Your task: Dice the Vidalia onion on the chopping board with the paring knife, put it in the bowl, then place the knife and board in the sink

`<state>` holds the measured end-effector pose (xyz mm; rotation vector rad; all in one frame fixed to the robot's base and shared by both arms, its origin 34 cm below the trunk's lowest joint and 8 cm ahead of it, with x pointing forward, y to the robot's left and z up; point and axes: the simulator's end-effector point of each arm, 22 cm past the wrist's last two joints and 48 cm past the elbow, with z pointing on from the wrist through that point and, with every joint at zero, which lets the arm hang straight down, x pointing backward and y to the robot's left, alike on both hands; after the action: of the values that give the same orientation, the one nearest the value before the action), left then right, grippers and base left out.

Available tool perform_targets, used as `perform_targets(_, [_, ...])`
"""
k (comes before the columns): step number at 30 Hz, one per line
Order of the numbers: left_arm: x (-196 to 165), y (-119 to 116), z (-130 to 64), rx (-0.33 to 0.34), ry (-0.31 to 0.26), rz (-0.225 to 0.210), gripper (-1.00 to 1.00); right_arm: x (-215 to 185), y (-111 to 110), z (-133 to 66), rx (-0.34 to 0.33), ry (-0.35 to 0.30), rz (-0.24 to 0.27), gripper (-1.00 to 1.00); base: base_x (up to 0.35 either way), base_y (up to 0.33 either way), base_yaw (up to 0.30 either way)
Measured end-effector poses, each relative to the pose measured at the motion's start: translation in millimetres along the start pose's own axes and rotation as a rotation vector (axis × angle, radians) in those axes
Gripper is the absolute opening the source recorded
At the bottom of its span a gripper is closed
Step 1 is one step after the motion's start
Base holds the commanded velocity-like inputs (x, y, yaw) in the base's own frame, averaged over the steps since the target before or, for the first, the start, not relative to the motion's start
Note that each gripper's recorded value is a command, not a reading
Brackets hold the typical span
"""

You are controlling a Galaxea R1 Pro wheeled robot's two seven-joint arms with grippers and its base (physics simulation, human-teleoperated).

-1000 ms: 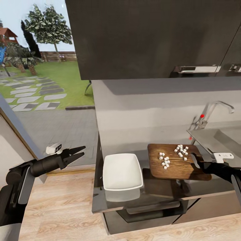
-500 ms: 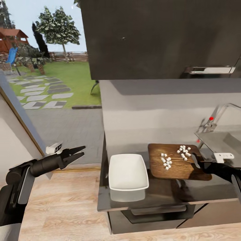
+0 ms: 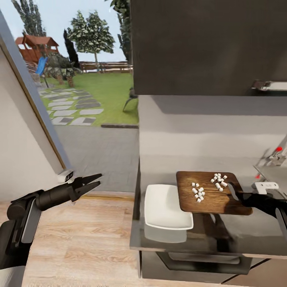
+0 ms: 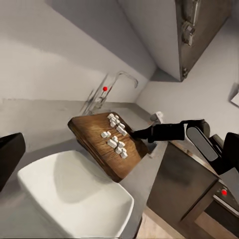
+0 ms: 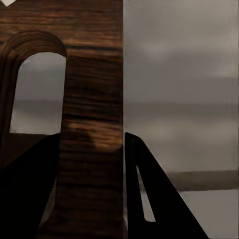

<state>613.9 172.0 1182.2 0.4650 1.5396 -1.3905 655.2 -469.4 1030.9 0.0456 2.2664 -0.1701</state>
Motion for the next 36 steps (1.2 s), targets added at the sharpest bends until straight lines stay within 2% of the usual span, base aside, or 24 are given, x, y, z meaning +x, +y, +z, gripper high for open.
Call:
perform_targets(14, [0.0,0.1,-0.1,0.000,0.000,0.000,1.00,-0.1,0.3,-0.1,-0.002,0.000,0.001,-1.00,0.000,0.000,0.235])
perform_targets(36, [0.0,0.1,-0.1,0.000,0.001,0.000,1.00,0.0,0.9,0.0,-0.003,-0.001,0.003,-1.00,0.000,0.000,0.008])
